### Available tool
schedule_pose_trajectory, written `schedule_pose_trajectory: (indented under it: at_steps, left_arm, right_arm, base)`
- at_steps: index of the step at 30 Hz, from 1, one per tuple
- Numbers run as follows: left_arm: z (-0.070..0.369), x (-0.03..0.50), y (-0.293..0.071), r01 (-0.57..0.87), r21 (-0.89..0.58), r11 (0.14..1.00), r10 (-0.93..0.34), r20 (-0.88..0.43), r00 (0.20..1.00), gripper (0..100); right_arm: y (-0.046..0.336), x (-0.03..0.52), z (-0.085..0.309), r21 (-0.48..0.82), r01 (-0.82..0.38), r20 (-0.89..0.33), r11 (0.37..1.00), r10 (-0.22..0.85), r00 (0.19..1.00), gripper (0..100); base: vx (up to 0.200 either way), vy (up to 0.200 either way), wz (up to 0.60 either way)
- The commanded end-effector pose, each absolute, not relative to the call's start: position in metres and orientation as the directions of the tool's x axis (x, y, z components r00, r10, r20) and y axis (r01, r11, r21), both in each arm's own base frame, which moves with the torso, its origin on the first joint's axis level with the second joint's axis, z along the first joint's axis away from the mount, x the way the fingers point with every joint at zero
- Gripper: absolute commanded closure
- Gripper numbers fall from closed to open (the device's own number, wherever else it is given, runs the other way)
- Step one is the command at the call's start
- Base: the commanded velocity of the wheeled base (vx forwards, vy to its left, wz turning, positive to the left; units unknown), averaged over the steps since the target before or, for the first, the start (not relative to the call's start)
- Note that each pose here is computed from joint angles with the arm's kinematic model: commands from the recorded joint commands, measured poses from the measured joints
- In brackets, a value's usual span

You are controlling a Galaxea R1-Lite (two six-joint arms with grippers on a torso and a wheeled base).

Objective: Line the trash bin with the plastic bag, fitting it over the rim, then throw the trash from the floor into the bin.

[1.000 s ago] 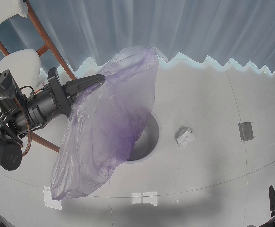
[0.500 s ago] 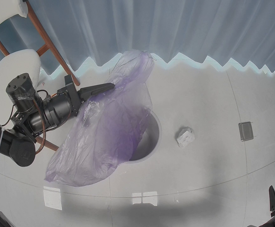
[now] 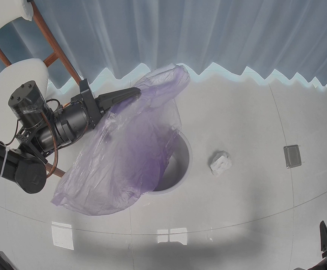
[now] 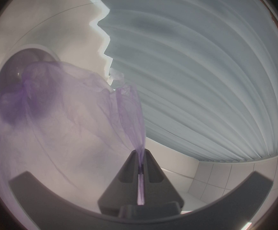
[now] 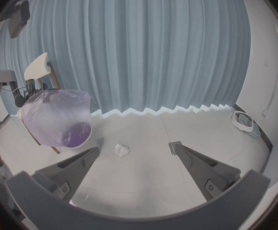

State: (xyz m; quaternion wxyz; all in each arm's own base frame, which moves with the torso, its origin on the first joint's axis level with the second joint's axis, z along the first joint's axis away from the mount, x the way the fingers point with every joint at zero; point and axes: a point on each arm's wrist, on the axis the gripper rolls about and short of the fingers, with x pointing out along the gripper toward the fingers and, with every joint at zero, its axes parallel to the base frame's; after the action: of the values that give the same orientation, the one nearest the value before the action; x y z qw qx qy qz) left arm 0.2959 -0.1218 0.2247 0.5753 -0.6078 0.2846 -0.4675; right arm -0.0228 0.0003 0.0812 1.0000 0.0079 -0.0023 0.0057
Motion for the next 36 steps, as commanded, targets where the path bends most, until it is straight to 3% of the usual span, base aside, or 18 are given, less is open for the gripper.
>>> schedule_pose_trajectory:
  at_steps: [1, 13, 24, 36]
  left_arm:
    - [0.226, 0.294, -0.126, 0.195, -0.964, -0.182, -0.887, 0.247, 0.389, 100]
    - [0.213, 0.277, -0.142, 0.28, -0.941, -0.19, -0.906, 0.278, 0.319, 100]
    - [0.217, 0.27, -0.119, 0.302, -0.937, -0.177, -0.885, 0.286, 0.368, 100]
    - [0.213, 0.268, -0.117, 0.298, -0.939, -0.172, -0.885, 0.28, 0.373, 100]
  right_arm:
    - [0.0, -0.023, 0.076, 0.015, -0.012, 0.005, 1.0, 0.012, 1.0, 0]
    - [0.0, -0.023, 0.076, 0.015, -0.012, 0.005, 1.0, 0.012, 1.0, 0]
    - [0.0, -0.023, 0.076, 0.014, -0.011, 0.003, 1.0, 0.011, 1.0, 0]
    - [0.0, -0.023, 0.08, 0.0, -0.015, 0.035, 1.0, 0.015, 0.999, 0]
  base:
    - [0.0, 0.0, 0.0]
    - [0.0, 0.0, 0.0]
    - [0.0, 0.0, 0.0]
    - [0.0, 0.0, 0.0]
